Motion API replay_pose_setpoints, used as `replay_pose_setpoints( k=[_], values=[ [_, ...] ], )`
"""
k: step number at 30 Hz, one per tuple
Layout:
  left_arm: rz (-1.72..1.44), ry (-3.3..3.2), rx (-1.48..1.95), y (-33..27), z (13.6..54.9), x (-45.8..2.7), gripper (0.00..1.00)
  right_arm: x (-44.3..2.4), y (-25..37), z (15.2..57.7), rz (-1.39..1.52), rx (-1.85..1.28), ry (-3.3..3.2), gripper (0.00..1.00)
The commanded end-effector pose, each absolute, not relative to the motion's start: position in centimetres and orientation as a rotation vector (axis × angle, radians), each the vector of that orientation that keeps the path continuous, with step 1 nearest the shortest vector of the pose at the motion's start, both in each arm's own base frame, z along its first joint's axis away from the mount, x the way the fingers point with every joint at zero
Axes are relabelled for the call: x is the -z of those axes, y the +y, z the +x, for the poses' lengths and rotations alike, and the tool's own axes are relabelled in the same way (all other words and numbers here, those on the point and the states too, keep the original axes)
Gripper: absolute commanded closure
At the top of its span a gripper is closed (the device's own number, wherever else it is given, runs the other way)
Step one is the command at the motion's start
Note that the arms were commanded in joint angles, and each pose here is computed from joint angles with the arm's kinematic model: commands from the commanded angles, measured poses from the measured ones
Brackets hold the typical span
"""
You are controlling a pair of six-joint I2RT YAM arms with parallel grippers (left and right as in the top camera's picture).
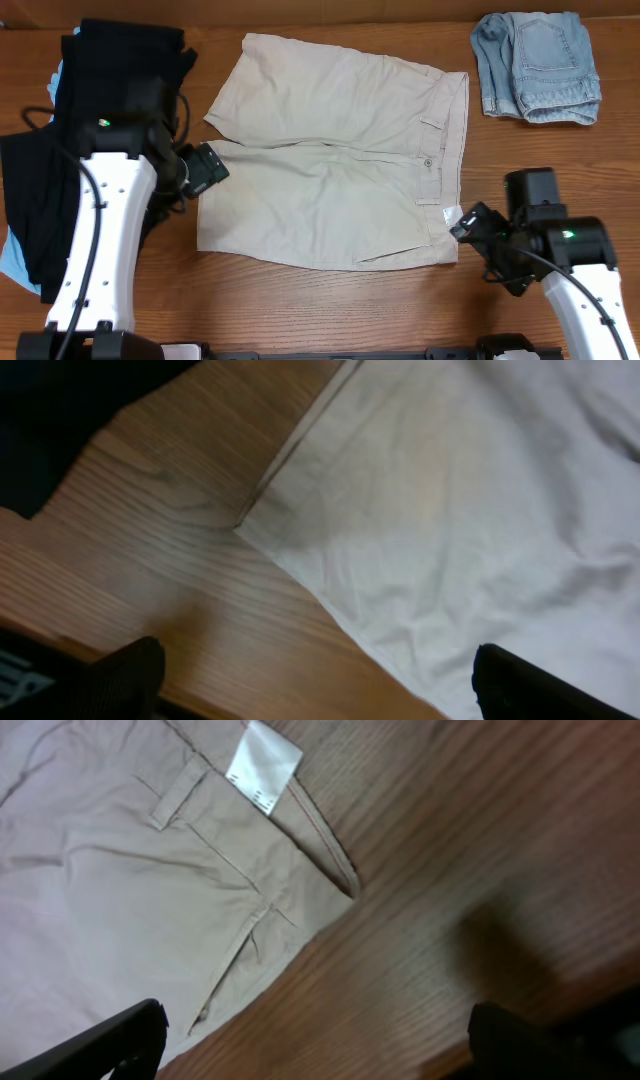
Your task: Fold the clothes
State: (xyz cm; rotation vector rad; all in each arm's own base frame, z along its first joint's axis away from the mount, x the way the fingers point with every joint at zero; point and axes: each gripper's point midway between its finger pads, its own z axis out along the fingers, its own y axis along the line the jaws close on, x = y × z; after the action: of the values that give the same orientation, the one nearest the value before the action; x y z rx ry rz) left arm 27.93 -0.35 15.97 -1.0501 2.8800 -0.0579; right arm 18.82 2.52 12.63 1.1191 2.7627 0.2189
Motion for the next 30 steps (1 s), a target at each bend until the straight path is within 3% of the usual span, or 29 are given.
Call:
replay_pose_setpoints(
  k=[1,8,30],
  values=[
    [-1.356,2.809,-0.041,0.2,26.1,-12.3,0.0,-12.2,3.0,19.3,1.094,-0.219,2.743,0.0],
    [-1.69,2.719,-0.127,0.3,22.6,-6.3,0.0,-11.8,4.0,20.2,1.029,-0.229,2.762,0.0],
    [-1.632,2.599,-0.122,1.5,23.0,-0.7,0.0,-9.5,4.5,21.5,1.021,-0.199,2.848,0.0]
  ],
)
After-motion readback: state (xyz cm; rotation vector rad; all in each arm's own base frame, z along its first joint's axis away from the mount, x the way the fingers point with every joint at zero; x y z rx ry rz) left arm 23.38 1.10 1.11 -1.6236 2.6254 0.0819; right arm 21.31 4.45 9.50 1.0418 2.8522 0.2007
